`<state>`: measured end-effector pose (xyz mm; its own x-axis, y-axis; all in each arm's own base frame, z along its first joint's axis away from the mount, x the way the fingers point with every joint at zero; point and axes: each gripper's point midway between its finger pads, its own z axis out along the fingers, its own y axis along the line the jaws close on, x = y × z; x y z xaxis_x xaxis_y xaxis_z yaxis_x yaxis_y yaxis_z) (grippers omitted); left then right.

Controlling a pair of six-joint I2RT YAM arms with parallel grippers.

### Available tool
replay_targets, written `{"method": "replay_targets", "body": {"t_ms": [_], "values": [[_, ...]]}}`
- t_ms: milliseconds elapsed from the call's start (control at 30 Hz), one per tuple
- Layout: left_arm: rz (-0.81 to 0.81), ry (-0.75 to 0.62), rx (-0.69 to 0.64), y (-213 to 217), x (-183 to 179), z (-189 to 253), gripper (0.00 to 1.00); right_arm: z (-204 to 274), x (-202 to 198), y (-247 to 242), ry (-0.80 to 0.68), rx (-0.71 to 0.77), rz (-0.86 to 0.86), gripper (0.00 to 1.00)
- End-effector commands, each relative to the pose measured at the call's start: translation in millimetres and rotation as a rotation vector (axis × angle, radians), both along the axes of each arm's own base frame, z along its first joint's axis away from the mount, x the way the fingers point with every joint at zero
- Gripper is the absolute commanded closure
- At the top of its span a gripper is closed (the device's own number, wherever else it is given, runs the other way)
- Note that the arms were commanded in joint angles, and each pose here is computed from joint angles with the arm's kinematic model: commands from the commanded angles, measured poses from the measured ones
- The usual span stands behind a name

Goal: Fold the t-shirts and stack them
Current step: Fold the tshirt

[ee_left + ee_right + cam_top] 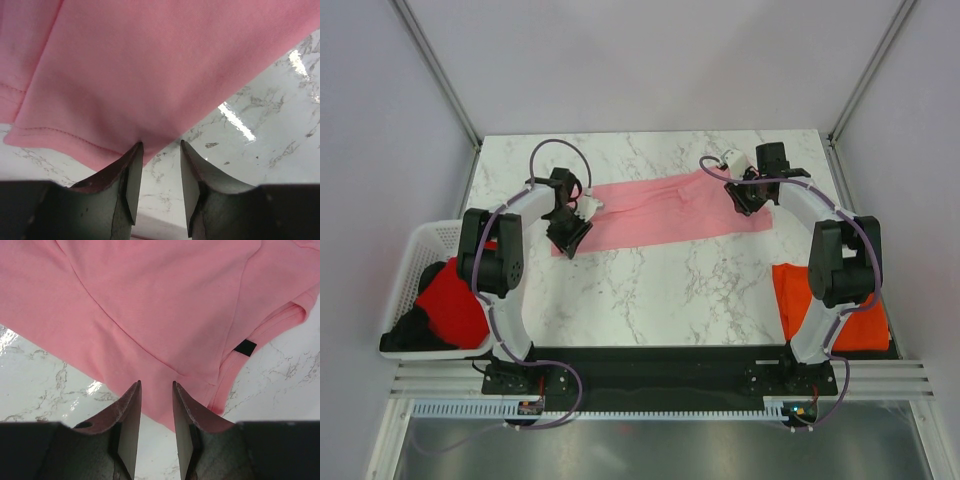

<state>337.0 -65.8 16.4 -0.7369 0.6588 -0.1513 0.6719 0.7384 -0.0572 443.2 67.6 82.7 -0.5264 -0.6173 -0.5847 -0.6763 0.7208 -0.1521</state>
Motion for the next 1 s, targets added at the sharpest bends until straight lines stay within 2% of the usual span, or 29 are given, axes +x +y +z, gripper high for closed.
{"method": "replay_targets", "body": {"t_ms": [0, 33, 133, 233, 367, 467, 633, 833, 967], "values": [[-0.039, -0.053, 0.030, 4.6, 9.8, -8.9, 0.57, 15.0, -1.8, 4.5, -0.027, 0.033, 0.002, 0.61], [-0.039, -0.055, 0.035, 5.3, 10.3, -11.0, 0.60, 15.4, -2.1, 4.6, -0.027, 0.031, 0.001, 0.61], [-0.037, -0.064, 0.033, 3.7, 9.2, -15.6, 0.82, 15.3, -3.7, 3.9, -0.023, 0.031, -0.007, 0.61], [-0.042, -0.082, 0.036, 2.1, 10.0, -22.1, 0.98, 17.3, -2.1, 2.0, -0.021, 0.035, -0.035, 0.61], [-0.056, -0.099, 0.022, -4.1, 9.6, -13.3, 0.98, 25.3, 0.9, -4.3, -0.035, 0.009, -0.066, 0.61], [-0.130, -0.099, 0.008, -12.8, -5.3, 5.7, 0.98, 29.2, 4.3, -12.3, -0.039, -0.030, -0.089, 0.62], [-0.255, 0.010, -0.024, -26.5, -58.1, 27.9, 0.98, 21.7, 7.2, -13.9, 0.026, -0.057, -0.100, 0.62], [-0.279, 0.109, -0.069, -32.6, -116.1, 49.3, 0.98, 2.4, 30.3, -9.7, 0.042, -0.124, -0.084, 0.64], [-0.295, 0.153, -0.074, -33.9, -139.9, 58.2, 0.98, -17.8, 47.9, -1.4, 0.064, -0.134, -0.080, 0.64]]}}
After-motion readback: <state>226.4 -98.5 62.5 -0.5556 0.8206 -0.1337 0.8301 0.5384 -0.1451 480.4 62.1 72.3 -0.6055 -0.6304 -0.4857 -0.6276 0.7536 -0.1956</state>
